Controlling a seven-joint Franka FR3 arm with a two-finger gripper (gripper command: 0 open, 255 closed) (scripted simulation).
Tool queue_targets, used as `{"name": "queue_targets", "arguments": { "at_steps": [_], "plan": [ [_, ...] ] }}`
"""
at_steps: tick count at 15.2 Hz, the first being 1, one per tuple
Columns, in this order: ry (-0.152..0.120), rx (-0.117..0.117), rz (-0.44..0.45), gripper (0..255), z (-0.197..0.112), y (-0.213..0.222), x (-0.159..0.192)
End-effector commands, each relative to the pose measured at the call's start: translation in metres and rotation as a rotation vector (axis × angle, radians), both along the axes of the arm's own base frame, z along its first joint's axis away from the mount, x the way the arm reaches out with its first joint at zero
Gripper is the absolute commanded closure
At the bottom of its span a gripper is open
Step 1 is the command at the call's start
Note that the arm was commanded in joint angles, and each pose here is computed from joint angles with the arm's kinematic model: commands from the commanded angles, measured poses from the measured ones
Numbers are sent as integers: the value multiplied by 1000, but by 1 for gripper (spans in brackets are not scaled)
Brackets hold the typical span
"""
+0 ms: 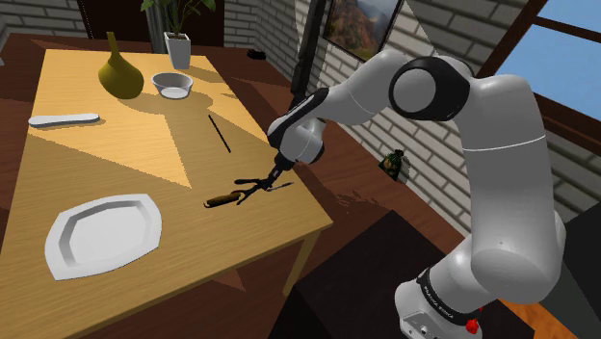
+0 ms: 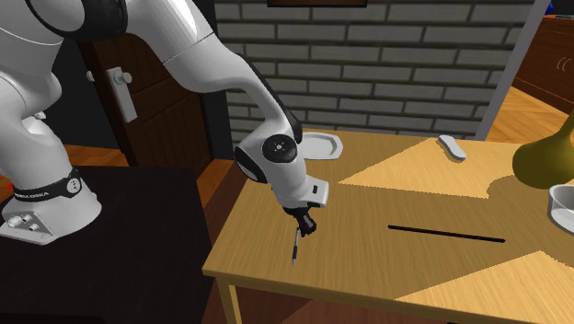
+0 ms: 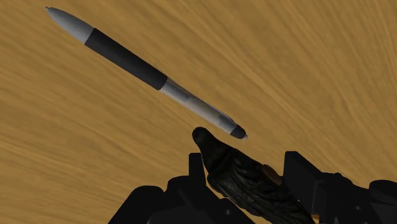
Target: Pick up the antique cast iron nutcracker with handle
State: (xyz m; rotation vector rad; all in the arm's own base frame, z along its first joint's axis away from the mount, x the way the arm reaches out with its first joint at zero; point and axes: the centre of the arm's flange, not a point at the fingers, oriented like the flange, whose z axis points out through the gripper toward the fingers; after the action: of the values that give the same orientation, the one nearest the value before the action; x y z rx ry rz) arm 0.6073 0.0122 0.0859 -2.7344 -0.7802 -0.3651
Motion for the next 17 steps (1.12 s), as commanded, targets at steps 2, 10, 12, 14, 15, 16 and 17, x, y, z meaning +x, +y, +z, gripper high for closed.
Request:
{"name": "queue_targets", "arguments": {
  "at_steps": [2,10,12,14,15,16,17],
  "plan": [
    [2,0,0,255,-1,0,0],
    [2,0,0,255,20,1,0],
    [2,0,0,255,31,1,0],
    [2,0,0,255,41,1,0],
    [2,0,0,255,47,1,0],
    [2,0,0,255,52,1,0],
    [2,0,0,255,57,1,0]
  ]
}}
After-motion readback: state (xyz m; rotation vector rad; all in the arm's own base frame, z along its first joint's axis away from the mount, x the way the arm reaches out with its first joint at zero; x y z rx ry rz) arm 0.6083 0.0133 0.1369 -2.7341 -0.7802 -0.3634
